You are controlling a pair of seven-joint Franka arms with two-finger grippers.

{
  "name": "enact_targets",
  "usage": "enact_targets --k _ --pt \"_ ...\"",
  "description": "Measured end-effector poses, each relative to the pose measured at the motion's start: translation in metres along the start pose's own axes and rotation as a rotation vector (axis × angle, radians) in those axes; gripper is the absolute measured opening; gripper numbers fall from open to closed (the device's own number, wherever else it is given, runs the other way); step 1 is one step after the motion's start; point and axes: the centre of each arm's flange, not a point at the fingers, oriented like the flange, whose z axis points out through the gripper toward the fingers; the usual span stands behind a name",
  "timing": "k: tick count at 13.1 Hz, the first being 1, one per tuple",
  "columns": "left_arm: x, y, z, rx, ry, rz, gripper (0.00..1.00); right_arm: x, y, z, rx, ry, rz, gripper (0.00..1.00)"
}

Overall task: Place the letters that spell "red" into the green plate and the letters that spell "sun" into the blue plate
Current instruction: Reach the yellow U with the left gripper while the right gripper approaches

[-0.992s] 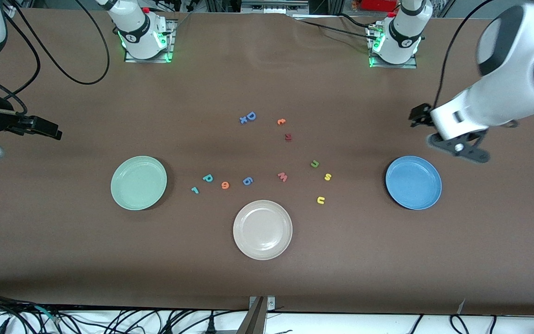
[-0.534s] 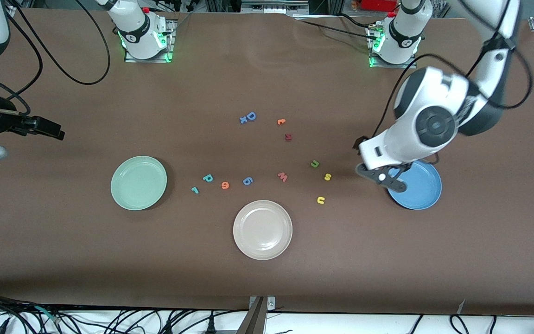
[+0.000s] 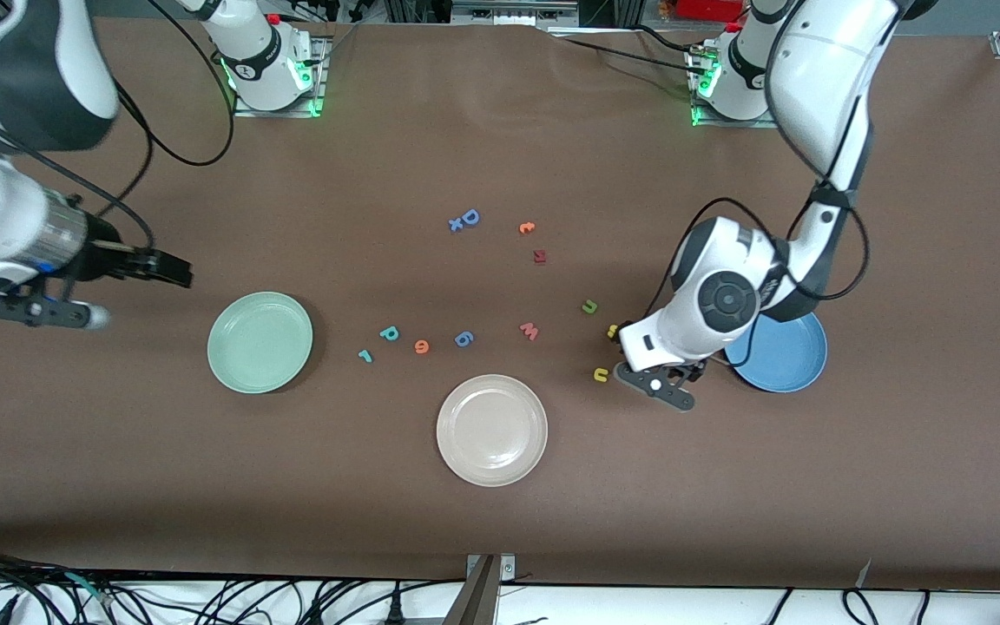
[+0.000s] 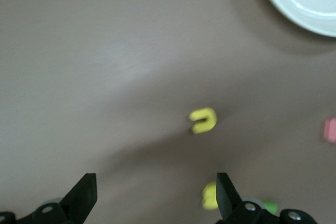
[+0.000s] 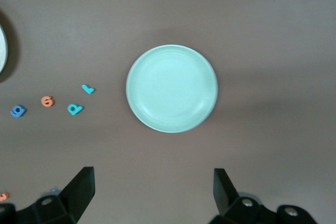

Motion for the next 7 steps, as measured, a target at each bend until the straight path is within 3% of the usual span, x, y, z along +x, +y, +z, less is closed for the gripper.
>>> enact_targets --k 3,7 --pt "0.006 0.047 0.031 -0.003 -0.002 -0.029 1.0 0.012 -0.044 0.051 0.074 -0.051 -0.003 1.0" --pt "0.014 0.047 0.049 -0.003 0.083 -0.039 1.0 0.02 -0.104 0.11 0.073 -0.038 0.056 1.0"
